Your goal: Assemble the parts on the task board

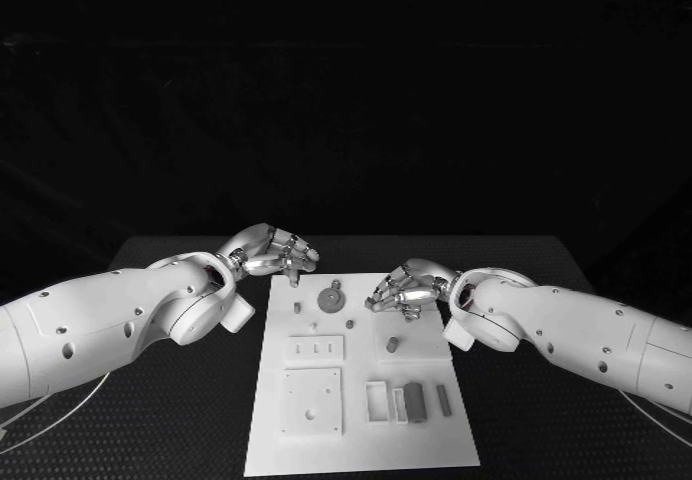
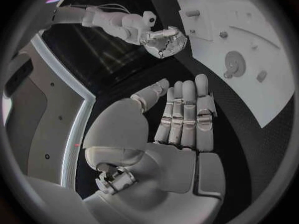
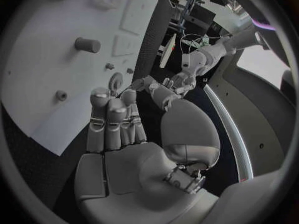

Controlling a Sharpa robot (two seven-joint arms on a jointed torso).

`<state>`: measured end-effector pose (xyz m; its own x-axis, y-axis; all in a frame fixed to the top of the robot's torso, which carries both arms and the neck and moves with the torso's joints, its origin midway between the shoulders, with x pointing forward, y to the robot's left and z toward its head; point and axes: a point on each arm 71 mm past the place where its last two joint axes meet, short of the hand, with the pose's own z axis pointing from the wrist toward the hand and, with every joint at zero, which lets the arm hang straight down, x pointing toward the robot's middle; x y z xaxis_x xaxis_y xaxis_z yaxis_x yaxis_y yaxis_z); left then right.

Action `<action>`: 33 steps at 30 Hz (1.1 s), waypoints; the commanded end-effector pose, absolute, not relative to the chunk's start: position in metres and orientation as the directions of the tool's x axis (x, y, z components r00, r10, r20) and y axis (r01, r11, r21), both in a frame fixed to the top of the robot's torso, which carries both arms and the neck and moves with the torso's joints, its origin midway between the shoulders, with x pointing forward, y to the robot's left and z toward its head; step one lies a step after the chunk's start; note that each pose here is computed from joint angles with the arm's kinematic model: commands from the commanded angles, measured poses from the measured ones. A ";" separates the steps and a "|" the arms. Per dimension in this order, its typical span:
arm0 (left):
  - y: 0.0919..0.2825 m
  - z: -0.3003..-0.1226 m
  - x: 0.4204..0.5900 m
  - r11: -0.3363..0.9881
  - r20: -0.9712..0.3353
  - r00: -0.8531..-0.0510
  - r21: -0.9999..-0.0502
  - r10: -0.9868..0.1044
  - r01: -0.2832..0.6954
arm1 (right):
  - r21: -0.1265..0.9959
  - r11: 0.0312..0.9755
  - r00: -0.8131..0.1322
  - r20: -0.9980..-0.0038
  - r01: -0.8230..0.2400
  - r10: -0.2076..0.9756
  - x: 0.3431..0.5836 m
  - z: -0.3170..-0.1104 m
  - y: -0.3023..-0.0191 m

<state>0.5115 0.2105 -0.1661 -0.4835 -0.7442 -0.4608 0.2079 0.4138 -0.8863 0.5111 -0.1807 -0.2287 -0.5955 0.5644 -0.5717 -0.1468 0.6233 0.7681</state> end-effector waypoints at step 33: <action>0.140 -0.165 0.466 0.466 -0.863 -0.343 -0.492 -0.370 0.736 | 0.926 0.333 -0.874 -0.007 0.177 0.485 0.507 -0.230 -0.189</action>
